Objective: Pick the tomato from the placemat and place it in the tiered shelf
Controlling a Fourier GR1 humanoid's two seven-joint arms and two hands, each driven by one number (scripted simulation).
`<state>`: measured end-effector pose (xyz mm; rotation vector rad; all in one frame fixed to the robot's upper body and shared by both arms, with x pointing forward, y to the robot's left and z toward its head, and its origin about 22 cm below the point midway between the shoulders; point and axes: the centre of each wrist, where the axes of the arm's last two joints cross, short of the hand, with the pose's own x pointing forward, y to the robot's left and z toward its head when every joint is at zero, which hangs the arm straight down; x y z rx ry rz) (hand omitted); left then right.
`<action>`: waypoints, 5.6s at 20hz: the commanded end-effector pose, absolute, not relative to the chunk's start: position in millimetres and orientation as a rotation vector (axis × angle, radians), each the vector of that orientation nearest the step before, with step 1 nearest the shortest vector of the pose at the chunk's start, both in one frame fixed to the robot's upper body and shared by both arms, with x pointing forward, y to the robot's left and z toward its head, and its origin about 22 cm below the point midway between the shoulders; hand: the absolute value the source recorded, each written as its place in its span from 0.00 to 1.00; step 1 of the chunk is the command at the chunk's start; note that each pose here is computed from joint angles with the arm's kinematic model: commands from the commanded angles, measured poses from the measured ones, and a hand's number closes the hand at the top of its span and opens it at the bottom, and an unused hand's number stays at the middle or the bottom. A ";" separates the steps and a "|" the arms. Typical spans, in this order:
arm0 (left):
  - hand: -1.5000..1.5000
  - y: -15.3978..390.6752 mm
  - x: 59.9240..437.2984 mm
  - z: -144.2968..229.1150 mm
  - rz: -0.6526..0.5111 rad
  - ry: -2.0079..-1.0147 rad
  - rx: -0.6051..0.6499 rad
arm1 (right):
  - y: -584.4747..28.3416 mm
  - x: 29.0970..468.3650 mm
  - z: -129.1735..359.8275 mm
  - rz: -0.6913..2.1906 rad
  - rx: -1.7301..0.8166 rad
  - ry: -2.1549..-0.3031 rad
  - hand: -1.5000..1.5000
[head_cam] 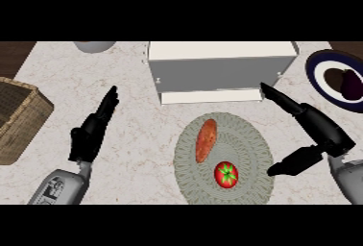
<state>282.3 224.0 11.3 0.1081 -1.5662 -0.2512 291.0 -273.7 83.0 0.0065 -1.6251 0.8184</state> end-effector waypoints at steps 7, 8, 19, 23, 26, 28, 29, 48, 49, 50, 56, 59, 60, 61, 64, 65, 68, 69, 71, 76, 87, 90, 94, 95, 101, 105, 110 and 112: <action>0.50 224.7 280.7 7.0 -0.267 -1.561 0.128 | -228.8 257.4 141.6 1.331 -0.263 -1.367 0.00; 0.50 212.6 285.0 10.5 -0.269 -1.574 0.116 | -210.4 257.6 143.5 1.345 -0.285 -1.358 0.00; 0.50 231.0 290.0 25.1 -0.257 -1.574 0.120 | -193.5 199.1 159.5 1.309 -0.298 -1.369 0.00; 0.50 227.1 268.5 9.9 -0.245 -1.552 0.102 | -199.7 198.9 158.8 1.326 -0.326 -1.347 0.00; 0.50 224.8 278.2 19.4 -0.256 -1.550 0.100 | -170.1 214.5 140.0 1.307 -0.348 -1.343 0.00; 0.50 236.2 288.7 7.2 -0.256 -1.573 0.102 | -191.9 206.8 152.0 1.305 -0.340 -1.344 0.00; 0.50 218.3 274.8 24.9 -0.259 -1.567 0.131 | -191.9 195.7 157.5 1.294 -0.334 -1.342 0.00; 0.50 231.6 266.2 7.9 -0.256 -1.567 0.116 | -157.8 212.3 111.3 1.331 -0.387 -1.283 0.00; 0.50 227.0 296.4 24.3 -0.265 -1.587 0.113 | -165.2 227.1 92.3 1.346 -0.384 -1.252 0.00; 0.50 235.8 273.9 22.7 -0.283 -1.562 0.107 | -173.5 220.4 87.2 1.326 -0.379 -1.273 0.00; 0.50 227.0 291.1 24.5 -0.260 -1.578 0.108 | -152.4 218.7 87.5 1.351 -0.414 -1.250 0.00; 0.50 221.4 280.0 11.6 -0.262 -1.578 0.116 | -153.5 205.1 85.8 1.348 -0.414 -1.246 0.00; 0.50 221.9 283.2 2.9 -0.238 -1.586 0.115 | -167.3 214.8 81.7 1.353 -0.436 -1.248 0.00; 0.50 238.0 276.2 6.4 -0.262 -1.588 0.128 | -150.8 212.8 73.5 1.382 -0.447 -1.222 0.00; 0.50 233.0 291.6 19.8 -0.241 -1.592 0.131 | -136.9 206.0 63.6 1.364 -0.448 -1.214 0.00; 0.50 227.0 281.4 6.3 -0.266 -1.579 0.117 | -146.2 214.3 60.7 1.360 -0.436 -1.232 0.00; 0.50 207.0 284.9 25.9 -0.245 -1.570 0.114 | -146.4 216.6 55.4 1.360 -0.455 -1.214 0.00; 0.50 222.1 297.2 16.1 -0.252 -1.591 0.113 | -145.9 231.9 44.0 1.370 -0.442 -1.207 0.00; 0.50 224.1 290.4 2.1 -0.261 -1.570 0.108 | -153.7 239.5 37.5 1.357 -0.448 -1.231 0.00; 0.50 221.1 295.2 12.8 -0.254 -1.564 0.094 | -172.9 215.8 39.2 1.370 -0.413 -1.212 0.00; 0.50 231.9 277.5 14.0 -0.253 -1.574 0.096 | -167.7 224.4 14.6 1.502 -0.412 -1.164 1.00; 0.50 214.0 284.6 21.2 -0.270 -1.572 0.114 | -145.6 226.1 12.9 1.561 -0.454 -1.215 1.00; 0.50 213.3 298.1 20.2 -0.265 -1.597 0.111 | -167.2 229.6 6.0 1.502 -0.474 -1.264 1.00; 0.50 212.9 283.5 27.4 -0.278 -1.577 0.114 | -107.5 217.5 19.8 1.426 -0.516 -1.245 1.00; 0.50 216.9 288.8 18.8 -0.280 -1.582 0.093 | -58.5 194.5 22.5 1.110 -0.698 -1.107 1.00; 0.50 214.5 289.7 19.5 -0.284 -1.587 0.071 | -25.7 186.3 40.9 1.000 -0.726 -1.152 1.00; 0.50 213.9 287.4 11.3 -0.307 -1.575 0.053 | -11.2 181.6 76.0 0.706 -0.607 -1.373 1.00; 0.50 206.7 300.0 19.2 -0.307 -1.574 0.053 | -3.7 178.4 90.6 0.641 -0.590 -1.460 1.00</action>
